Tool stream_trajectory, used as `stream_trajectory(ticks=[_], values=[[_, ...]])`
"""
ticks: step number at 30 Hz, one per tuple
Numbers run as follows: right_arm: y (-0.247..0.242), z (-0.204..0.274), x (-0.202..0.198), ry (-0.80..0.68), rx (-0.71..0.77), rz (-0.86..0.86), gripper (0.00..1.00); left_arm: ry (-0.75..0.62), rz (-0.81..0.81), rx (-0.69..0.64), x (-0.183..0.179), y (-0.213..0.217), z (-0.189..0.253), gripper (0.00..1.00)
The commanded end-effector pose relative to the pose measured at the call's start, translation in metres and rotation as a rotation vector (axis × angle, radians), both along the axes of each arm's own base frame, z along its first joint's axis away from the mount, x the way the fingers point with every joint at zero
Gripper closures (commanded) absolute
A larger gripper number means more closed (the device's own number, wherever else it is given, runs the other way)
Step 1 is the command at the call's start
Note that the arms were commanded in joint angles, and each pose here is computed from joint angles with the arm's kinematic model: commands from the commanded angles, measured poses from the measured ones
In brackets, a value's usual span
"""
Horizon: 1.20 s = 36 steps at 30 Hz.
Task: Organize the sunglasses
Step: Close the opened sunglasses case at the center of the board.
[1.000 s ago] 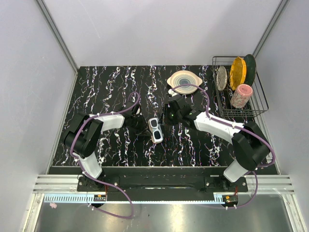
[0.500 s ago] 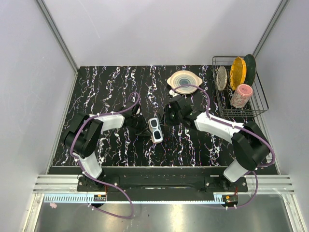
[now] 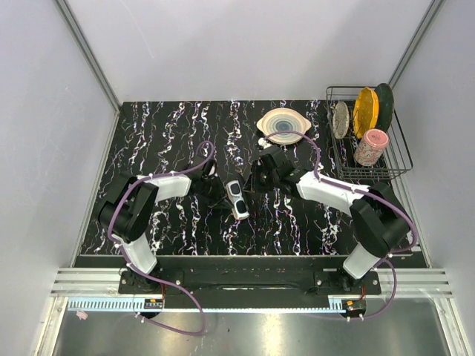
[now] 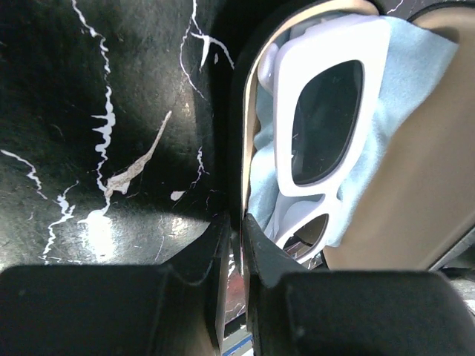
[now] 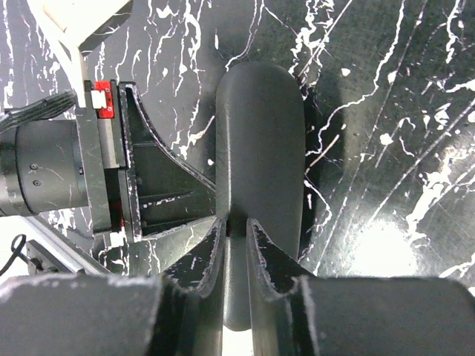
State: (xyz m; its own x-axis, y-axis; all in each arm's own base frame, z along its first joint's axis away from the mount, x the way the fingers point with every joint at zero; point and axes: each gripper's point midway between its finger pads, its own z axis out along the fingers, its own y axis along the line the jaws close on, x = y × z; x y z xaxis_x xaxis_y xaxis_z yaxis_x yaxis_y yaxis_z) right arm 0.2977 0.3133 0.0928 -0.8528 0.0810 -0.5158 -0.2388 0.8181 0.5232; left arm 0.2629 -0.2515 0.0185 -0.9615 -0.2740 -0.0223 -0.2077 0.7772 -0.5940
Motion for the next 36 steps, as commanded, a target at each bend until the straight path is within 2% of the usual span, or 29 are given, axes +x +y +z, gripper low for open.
stream_trajectory(ticks=[1,19,27,30,36], values=[[0.002,-0.025,-0.007,0.074,-0.017,0.018,0.81,-0.078,-0.011,-0.025,0.015,-0.008,0.021,0.86],[0.021,-0.023,-0.009,0.111,0.040,0.057,0.81,-0.108,-0.018,-0.031,0.019,-0.009,0.027,0.84],[0.026,-0.024,-0.006,0.118,0.043,0.062,0.80,-0.177,-0.016,-0.037,0.023,-0.007,0.045,0.72],[0.028,-0.026,-0.006,0.123,0.041,0.071,0.79,-0.208,-0.012,-0.039,0.024,-0.005,0.053,0.71],[0.030,-0.028,-0.005,0.126,0.034,0.078,0.78,-0.239,0.006,0.051,0.019,0.015,0.059,0.71]])
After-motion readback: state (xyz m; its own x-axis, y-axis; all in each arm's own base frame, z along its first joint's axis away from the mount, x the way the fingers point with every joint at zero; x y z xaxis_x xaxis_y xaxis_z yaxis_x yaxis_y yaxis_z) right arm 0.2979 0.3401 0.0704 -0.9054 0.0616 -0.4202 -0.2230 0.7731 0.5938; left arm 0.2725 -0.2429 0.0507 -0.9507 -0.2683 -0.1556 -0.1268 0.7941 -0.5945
